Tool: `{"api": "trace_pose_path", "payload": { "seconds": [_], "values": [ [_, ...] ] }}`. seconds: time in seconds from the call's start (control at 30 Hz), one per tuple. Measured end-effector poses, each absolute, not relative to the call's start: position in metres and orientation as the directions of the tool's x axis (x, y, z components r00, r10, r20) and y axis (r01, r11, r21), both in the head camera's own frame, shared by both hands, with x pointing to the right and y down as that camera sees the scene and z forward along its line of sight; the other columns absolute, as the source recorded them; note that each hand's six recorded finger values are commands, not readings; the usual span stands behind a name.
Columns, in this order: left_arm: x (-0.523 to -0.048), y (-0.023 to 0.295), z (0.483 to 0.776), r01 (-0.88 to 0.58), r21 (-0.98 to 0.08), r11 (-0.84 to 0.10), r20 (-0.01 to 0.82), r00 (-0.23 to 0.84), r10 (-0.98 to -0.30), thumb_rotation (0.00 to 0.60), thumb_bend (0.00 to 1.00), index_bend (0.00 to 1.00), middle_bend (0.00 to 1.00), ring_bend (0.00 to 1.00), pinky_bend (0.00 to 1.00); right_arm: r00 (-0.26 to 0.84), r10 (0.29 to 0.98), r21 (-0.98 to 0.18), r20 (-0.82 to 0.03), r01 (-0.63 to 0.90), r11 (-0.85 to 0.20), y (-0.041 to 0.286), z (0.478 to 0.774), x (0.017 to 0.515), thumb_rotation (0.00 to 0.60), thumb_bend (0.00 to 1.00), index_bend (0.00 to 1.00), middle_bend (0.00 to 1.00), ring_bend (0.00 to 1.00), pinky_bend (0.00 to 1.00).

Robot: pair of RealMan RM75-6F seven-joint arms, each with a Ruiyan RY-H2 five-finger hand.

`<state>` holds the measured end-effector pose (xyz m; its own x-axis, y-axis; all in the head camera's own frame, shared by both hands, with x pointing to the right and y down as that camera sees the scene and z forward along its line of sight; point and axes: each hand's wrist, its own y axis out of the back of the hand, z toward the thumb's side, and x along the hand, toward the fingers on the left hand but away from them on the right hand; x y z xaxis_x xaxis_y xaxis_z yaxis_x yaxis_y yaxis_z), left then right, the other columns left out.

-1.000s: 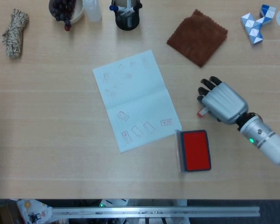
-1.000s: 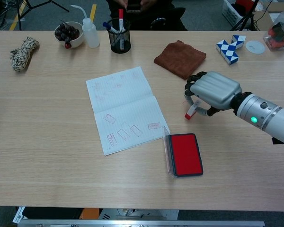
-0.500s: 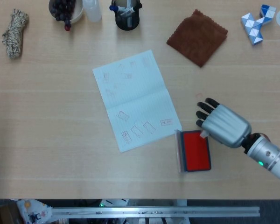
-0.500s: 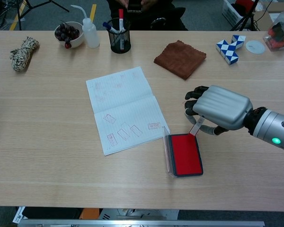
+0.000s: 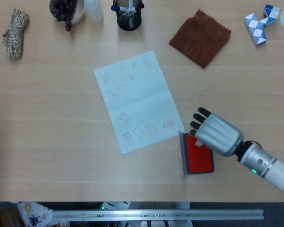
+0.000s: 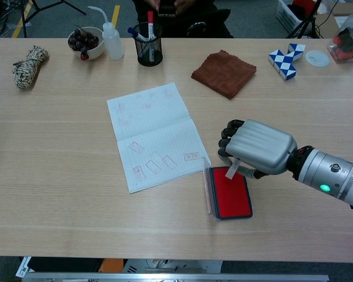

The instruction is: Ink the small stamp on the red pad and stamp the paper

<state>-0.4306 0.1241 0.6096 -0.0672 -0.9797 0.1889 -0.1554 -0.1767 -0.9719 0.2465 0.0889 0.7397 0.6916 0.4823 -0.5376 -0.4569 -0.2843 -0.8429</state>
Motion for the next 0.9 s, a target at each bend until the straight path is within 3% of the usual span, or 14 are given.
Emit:
{"api": "trace_pose_path", "payload": {
  "seconds": [0.9],
  "values": [
    [-0.437, 0.127, 0.614, -0.161, -0.97, -0.18, 0.195, -0.079, -0.978, 0.6, 0.2, 0.17, 0.11, 0.15, 0.15, 0.665, 0.46, -0.807, -0.588, -0.52, -0.279, 0.098, 0.76, 0.239, 0.6, 0.37, 0.67, 0.47, 0.3, 0.23]
  ]
}}
